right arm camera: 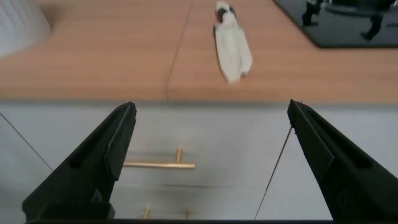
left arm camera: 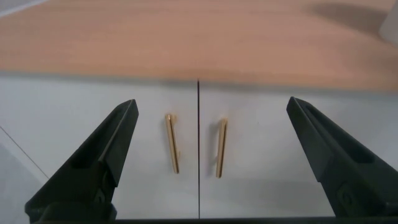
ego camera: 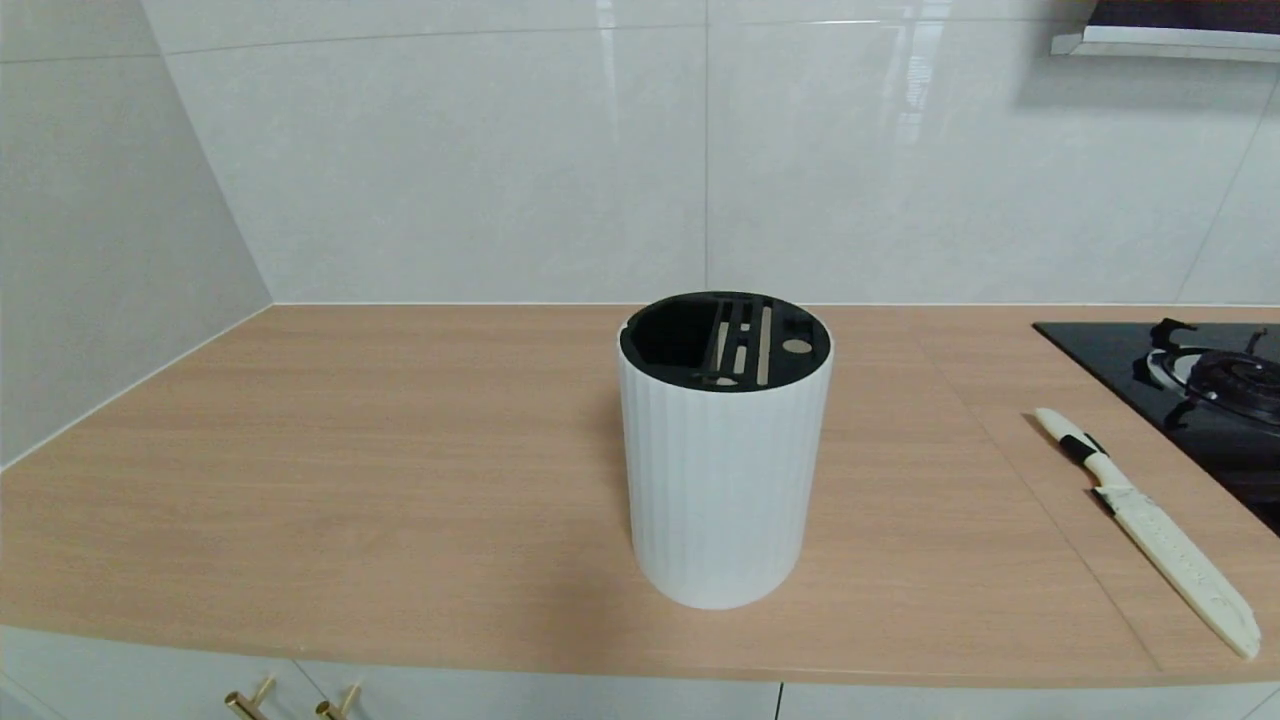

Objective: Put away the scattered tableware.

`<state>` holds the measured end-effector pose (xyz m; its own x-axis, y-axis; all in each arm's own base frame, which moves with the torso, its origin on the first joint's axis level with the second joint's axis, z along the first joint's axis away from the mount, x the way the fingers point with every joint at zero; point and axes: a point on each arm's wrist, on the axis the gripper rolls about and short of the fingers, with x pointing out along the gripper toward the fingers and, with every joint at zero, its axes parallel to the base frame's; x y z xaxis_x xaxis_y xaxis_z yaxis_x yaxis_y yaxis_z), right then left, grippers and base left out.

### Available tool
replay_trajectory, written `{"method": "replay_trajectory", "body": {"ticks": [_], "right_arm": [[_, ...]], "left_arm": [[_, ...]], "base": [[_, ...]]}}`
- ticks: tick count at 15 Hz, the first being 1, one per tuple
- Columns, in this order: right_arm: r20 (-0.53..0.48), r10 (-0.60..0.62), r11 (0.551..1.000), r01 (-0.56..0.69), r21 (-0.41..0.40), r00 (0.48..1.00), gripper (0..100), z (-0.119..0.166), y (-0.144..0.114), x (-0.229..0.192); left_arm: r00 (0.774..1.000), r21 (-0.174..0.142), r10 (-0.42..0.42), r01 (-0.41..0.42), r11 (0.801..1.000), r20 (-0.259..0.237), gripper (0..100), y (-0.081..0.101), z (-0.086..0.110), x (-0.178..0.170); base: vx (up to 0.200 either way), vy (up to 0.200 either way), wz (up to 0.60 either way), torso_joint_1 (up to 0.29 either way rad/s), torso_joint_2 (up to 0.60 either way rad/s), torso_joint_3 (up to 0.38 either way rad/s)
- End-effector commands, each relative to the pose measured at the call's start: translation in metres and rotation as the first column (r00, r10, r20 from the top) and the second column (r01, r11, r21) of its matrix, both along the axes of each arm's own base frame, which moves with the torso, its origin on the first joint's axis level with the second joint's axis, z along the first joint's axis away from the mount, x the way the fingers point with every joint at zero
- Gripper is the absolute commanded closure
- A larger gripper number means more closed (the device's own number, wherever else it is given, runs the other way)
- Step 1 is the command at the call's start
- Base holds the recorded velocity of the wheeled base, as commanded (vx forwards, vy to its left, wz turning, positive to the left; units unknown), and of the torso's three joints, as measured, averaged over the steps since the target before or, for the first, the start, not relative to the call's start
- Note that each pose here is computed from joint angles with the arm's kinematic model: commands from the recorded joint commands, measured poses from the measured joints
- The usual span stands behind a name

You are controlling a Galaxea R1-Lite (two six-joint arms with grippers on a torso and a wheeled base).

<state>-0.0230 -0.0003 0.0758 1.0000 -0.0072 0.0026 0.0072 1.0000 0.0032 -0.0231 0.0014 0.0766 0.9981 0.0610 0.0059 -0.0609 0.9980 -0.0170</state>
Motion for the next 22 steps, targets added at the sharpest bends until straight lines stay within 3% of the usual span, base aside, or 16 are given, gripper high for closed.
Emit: {"method": "replay_trajectory", "body": {"ticks": [1, 15, 19, 22], "right_arm": [[-0.003, 0.001, 1.000, -0.001, 0.000, 1.000, 0, -0.0003, 0.0000, 0.0002], [-0.001, 0.001, 1.000, -0.001, -0.002, 1.000, 0, -0.0002, 0.0000, 0.0002], [-0.003, 0.003, 1.000, -0.003, -0.002, 1.000, 0, -0.0003, 0.0000, 0.0002], [-0.003, 0.004, 1.000, -0.004, -0.002, 1.000, 0, -0.0003, 0.0000, 0.0002]], "left_arm": [[1.000, 0.000, 0.000, 0.000, 1.000, 0.000, 0, 0.0000, 0.0001, 0.0000], [1.000, 0.000, 0.000, 0.000, 1.000, 0.000, 0, 0.0000, 0.0001, 0.0000], [1.000, 0.000, 0.000, 0.000, 1.000, 0.002, 0, 0.0000, 0.0002, 0.0000], [1.000, 0.000, 0.000, 0.000, 1.000, 0.000, 0, 0.0000, 0.0001, 0.0000]], "base": [[0.000, 0.000, 0.00, 0.203, -0.50, -0.300], [0.000, 0.000, 0.00, 0.236, -0.54, -0.304], [0.000, 0.000, 0.00, 0.024, -0.05, -0.028], [0.000, 0.000, -0.60, 0.004, 0.00, 0.002]]}}
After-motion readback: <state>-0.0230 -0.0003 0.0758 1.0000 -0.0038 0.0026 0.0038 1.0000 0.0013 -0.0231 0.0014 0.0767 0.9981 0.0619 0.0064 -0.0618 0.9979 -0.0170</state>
